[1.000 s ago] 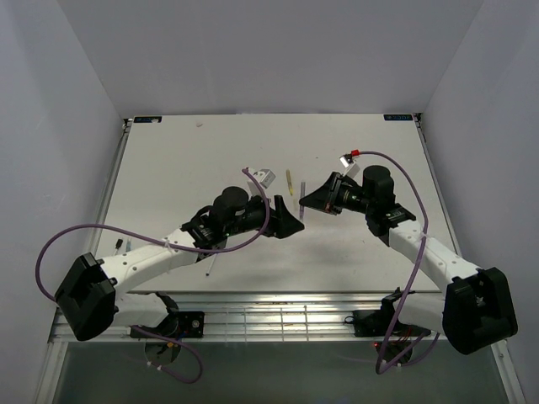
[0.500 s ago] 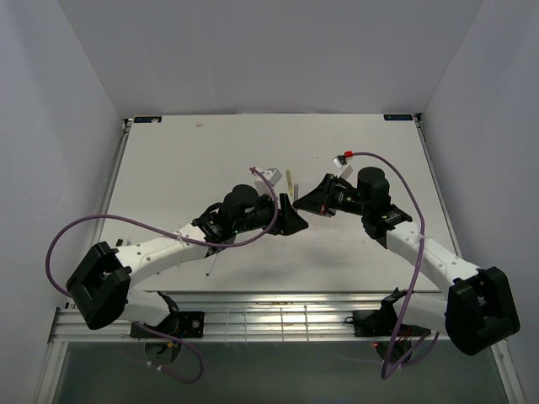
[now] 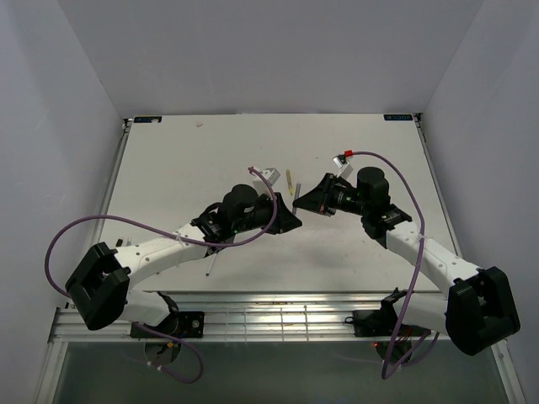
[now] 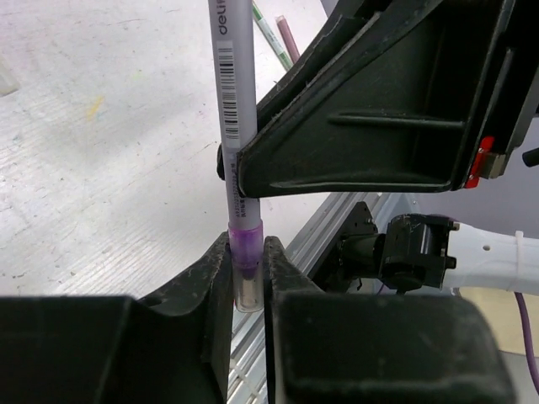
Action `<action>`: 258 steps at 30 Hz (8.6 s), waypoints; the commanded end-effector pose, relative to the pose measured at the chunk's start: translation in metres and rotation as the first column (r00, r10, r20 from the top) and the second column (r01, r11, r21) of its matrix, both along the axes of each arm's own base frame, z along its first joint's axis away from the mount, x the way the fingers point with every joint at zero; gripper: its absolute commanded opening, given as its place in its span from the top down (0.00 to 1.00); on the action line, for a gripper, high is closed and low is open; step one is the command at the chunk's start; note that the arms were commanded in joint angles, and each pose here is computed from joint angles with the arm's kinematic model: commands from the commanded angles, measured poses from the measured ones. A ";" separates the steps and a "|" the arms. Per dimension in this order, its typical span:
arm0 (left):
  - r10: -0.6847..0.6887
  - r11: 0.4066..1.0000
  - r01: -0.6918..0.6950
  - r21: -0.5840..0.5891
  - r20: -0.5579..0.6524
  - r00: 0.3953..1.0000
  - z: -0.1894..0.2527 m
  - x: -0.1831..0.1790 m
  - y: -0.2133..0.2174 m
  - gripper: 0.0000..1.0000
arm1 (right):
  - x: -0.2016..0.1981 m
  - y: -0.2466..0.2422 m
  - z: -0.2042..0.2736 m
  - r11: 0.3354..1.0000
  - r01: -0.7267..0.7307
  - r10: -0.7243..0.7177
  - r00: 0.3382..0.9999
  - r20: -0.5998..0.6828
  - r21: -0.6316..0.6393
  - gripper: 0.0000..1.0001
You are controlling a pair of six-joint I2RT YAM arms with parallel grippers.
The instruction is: Open the pen caps
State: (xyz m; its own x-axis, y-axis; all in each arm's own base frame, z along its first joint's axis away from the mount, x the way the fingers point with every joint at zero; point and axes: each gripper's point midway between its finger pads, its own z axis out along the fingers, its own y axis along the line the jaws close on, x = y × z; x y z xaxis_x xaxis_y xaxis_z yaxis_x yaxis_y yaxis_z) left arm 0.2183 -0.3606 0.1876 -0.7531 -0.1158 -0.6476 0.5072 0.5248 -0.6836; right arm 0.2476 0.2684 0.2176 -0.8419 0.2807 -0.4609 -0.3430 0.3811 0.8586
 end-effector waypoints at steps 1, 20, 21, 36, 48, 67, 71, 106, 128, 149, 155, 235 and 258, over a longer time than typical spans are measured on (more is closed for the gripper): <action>0.001 1.000 0.000 -0.023 0.056 0.998 0.020 0.000 0.002 0.83 | 0.005 0.005 0.027 1.000 -0.011 0.009 0.995 0.101 0.022 0.87; 0.013 0.999 -0.012 -0.032 0.047 0.999 0.026 -0.001 0.004 1.00 | 0.006 0.023 0.017 0.999 -0.036 0.037 0.994 0.102 -0.014 0.92; 0.014 0.999 -0.013 -0.032 0.044 0.999 0.025 -0.001 0.004 1.00 | 0.009 0.023 0.019 1.000 -0.019 0.021 0.993 0.120 -0.015 0.92; 0.015 0.998 -0.015 0.060 -0.007 1.000 -0.021 -0.025 0.030 1.00 | 0.180 0.023 0.134 0.974 0.224 -0.220 0.939 0.265 0.017 0.92; 0.398 0.856 -0.397 0.332 0.068 0.915 -0.034 0.017 0.101 1.00 | 0.208 0.008 0.055 0.876 0.213 -0.147 0.973 0.180 -0.432 0.92; 0.416 0.853 -0.424 0.306 0.095 0.905 -0.022 0.026 0.106 1.00 | 0.200 0.012 -0.067 0.682 0.104 -0.070 0.995 0.077 -0.724 0.92; 0.425 0.846 -0.429 0.318 0.086 0.901 -0.027 0.028 0.107 1.00 | 0.197 0.027 -0.079 0.675 0.077 -0.053 0.997 0.056 -0.733 0.92; 0.420 0.854 -0.415 0.313 0.056 0.906 -0.037 0.030 0.113 1.00 | 0.199 0.038 -0.162 0.530 0.034 -0.105 0.994 -0.026 -0.847 0.92; 0.410 0.868 -0.405 0.289 0.046 0.911 -0.036 0.029 0.110 1.00 | 0.196 0.034 -0.188 0.487 0.007 -0.108 0.993 -0.053 -0.874 0.84; 0.405 0.872 -0.394 0.289 0.025 0.914 -0.041 0.029 0.106 1.00 | 0.199 0.041 -0.169 0.519 0.022 -0.079 0.997 -0.022 -0.854 0.65; 0.388 0.877 -0.370 0.307 0.002 0.922 -0.048 0.041 0.088 1.00 | 0.213 0.042 -0.087 0.567 0.148 -0.087 0.989 0.120 -0.811 0.57; 0.599 0.665 -0.431 0.610 -0.091 0.796 -0.176 0.149 0.036 0.66 | 0.136 -0.192 0.011 0.648 0.436 -0.373 0.897 0.238 -0.625 0.46; 0.582 0.700 -0.472 0.535 -0.045 0.812 -0.138 0.144 0.045 0.46 | 0.137 -0.191 0.007 0.654 0.422 -0.365 0.903 0.227 -0.628 0.46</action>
